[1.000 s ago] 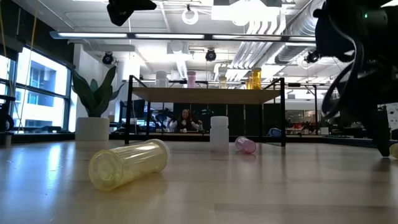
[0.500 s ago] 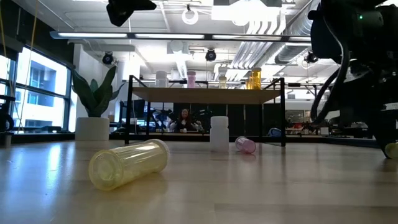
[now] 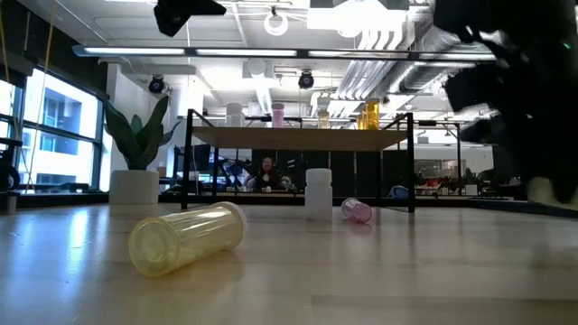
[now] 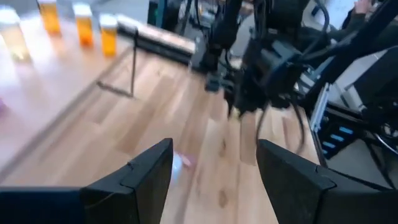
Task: Pick and place medicine bottles onto shelf by color
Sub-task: Put the right yellow pill bottle aligned with the other yellow pill bottle on the shelf
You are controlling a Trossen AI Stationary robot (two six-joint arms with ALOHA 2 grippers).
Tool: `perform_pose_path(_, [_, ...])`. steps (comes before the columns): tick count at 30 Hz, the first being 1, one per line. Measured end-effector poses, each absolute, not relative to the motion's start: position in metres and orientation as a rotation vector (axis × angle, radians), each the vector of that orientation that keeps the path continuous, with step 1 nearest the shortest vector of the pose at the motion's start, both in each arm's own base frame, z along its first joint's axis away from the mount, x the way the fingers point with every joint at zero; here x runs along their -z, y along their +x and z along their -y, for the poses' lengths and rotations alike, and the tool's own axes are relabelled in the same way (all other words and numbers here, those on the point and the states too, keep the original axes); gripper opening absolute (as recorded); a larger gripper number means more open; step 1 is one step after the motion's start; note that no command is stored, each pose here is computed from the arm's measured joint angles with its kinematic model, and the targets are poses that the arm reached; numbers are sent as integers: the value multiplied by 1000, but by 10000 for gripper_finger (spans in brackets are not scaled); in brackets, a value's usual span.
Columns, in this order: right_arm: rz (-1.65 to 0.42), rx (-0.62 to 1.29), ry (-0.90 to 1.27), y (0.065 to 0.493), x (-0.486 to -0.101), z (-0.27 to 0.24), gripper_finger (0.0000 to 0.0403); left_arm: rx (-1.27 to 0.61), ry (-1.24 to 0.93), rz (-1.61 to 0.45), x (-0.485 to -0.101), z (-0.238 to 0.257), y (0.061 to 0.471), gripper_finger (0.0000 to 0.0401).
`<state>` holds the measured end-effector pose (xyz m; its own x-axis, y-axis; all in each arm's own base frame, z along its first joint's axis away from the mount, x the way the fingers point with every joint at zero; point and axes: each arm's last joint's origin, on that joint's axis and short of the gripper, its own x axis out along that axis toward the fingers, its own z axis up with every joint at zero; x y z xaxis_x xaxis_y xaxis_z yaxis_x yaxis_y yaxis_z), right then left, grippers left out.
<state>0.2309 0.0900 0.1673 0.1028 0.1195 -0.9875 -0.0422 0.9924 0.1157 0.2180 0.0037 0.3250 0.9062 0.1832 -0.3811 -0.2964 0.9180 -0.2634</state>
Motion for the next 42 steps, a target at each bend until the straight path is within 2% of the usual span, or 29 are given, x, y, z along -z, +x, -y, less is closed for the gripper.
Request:
perform_pose_path(12, [-1088, 43, 235, 277, -226, -102, 73, -290, -146, -269, -359, -19, 192, 220])
perform_pose_path(24, [-615, 287, 354, 310, -284, -101, 73, -323, -137, -216, -368, -26, 177, 220])
perform_pose_path(33, [-208, 402, 477, 329, -315, -91, 73, -290, 105, -254, -368, -26, 177, 220])
perform_pose_path(42, [5, 374, 826, 338, -332, -75, 73, -177, 276, -283, -366, -22, 178, 220])
